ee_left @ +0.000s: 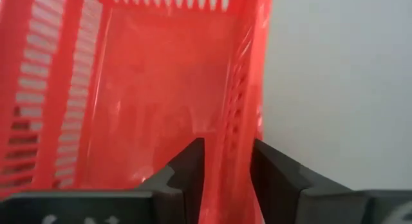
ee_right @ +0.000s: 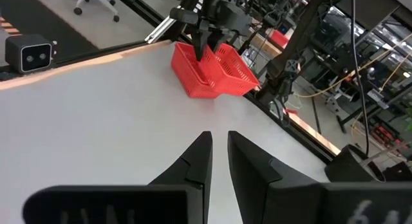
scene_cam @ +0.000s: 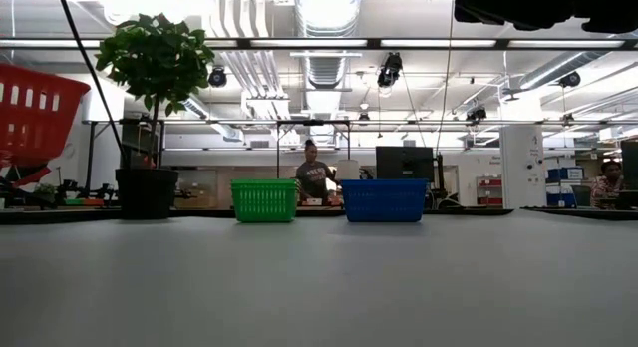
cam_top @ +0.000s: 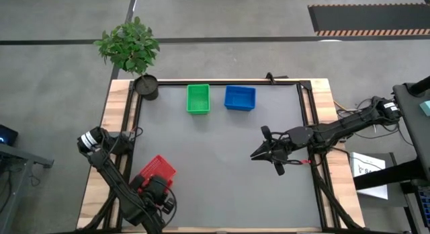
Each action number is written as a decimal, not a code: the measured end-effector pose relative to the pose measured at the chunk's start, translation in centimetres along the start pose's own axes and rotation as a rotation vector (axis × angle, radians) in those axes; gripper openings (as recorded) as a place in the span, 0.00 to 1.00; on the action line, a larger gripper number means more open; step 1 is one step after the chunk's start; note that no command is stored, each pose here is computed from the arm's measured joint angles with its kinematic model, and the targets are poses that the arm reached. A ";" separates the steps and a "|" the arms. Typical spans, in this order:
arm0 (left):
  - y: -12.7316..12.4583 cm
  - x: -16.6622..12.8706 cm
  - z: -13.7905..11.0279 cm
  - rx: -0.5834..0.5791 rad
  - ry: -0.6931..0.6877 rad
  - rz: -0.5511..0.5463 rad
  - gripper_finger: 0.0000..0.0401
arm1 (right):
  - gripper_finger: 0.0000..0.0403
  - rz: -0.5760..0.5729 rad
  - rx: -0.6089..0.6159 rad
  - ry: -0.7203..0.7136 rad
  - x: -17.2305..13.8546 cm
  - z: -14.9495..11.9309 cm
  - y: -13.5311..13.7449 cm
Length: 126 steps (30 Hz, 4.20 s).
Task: Stack baskets by color
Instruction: Stack the right red basket on the left red basket, then return to Home Position
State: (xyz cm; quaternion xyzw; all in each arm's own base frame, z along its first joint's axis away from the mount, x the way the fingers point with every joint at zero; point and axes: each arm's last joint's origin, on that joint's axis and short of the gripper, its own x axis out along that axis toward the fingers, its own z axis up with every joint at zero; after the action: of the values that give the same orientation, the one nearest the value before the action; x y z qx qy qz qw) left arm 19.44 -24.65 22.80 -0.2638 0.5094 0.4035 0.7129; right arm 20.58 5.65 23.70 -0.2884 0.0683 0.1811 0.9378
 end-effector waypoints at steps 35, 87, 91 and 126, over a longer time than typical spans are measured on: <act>-0.9 -3.5 -0.5 -0.008 0.333 -0.012 0.00 | 0.11 -0.025 0.007 0.019 0.0 0.0 -0.1; 0.2 -3.4 0.8 0.201 -0.079 -0.108 0.01 | 0.11 -0.028 0.025 0.058 0.0 -0.4 0.1; -0.2 -1.7 0.1 0.185 -0.070 -0.144 0.00 | 0.11 -0.025 0.024 0.062 0.0 -0.4 0.1; 3.2 5.9 16.8 1.135 -0.833 -0.788 0.00 | 0.11 -0.191 0.190 0.016 -3.0 -8.3 -0.9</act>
State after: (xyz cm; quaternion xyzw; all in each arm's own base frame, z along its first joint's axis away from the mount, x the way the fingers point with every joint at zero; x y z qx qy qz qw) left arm 26.25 -7.93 23.14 0.1502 0.1985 -0.1327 0.9594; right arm 17.95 -0.61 18.05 -0.2049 0.0649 0.0816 0.9732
